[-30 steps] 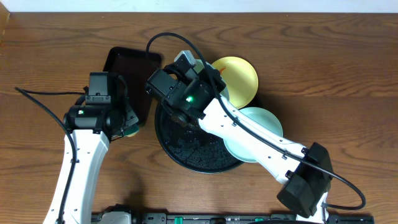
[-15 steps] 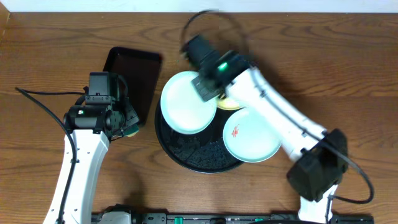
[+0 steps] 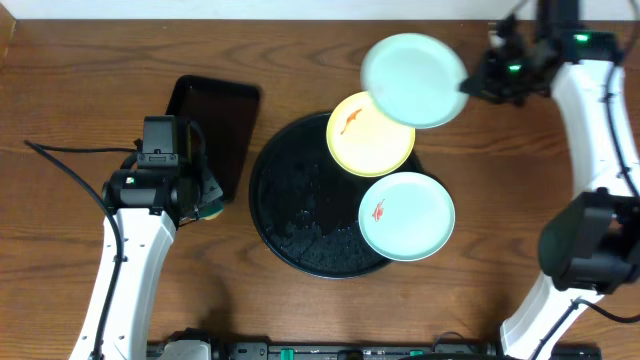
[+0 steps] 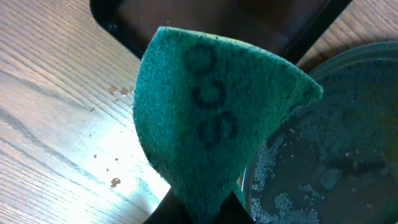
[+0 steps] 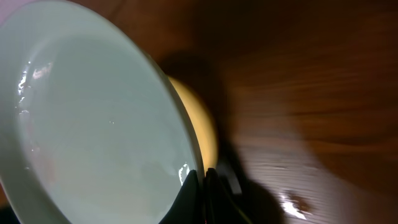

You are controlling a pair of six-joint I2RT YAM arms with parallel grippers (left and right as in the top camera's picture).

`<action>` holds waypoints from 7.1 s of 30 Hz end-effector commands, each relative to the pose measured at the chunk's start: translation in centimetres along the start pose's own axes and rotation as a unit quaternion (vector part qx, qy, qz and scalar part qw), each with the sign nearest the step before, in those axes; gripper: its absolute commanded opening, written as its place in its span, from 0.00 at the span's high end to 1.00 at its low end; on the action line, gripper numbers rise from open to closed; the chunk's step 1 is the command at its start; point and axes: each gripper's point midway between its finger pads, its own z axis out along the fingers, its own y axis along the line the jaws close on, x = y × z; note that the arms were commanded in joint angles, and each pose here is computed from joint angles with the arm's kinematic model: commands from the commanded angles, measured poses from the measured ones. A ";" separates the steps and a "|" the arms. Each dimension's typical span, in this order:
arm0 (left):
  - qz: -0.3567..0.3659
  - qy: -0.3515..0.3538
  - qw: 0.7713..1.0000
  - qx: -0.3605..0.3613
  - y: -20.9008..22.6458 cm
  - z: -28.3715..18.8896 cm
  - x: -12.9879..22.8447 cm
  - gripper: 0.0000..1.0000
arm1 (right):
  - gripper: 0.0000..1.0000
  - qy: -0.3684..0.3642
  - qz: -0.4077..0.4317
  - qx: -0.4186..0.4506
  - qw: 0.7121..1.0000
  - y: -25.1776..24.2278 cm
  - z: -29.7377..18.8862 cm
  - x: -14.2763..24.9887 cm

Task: Clean dirty plates on tray and stack at the side
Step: 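Carry the green plate right and set it on the table, then grip the yellow plate rim with the right gripper and pull it center, then lower the sponge with the left gripper onto the yellow plate, then scrub the yellow plate with the sponge while the right gripper holds it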

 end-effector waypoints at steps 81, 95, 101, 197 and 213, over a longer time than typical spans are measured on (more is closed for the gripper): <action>-0.003 0.005 1.000 -0.004 0.2 0.3 0.1 0.93 | 0.75 -0.022 0.016 0.263 0.964 -0.4 14.4 12.4; -0.003 0.004 1.000 -0.004 0.2 0.3 0.1 0.92 | 0.84 -0.022 0.016 0.251 0.967 -0.8 15.4 13.0; -0.002 0.005 1.000 -0.002 0.1 0.3 0.2 0.92 | 0.99 0.013 -0.014 0.185 0.983 1.6 16.5 13.8; 0.106 0.149 0.975 0.123 -17.4 11.9 11.3 0.64 | 0.99 0.124 -0.183 0.145 0.964 5.7 17.7 20.9; 0.137 0.122 0.971 0.151 -17.8 9.4 10.0 0.69 | 0.99 0.124 -0.183 0.145 0.964 5.7 17.7 20.9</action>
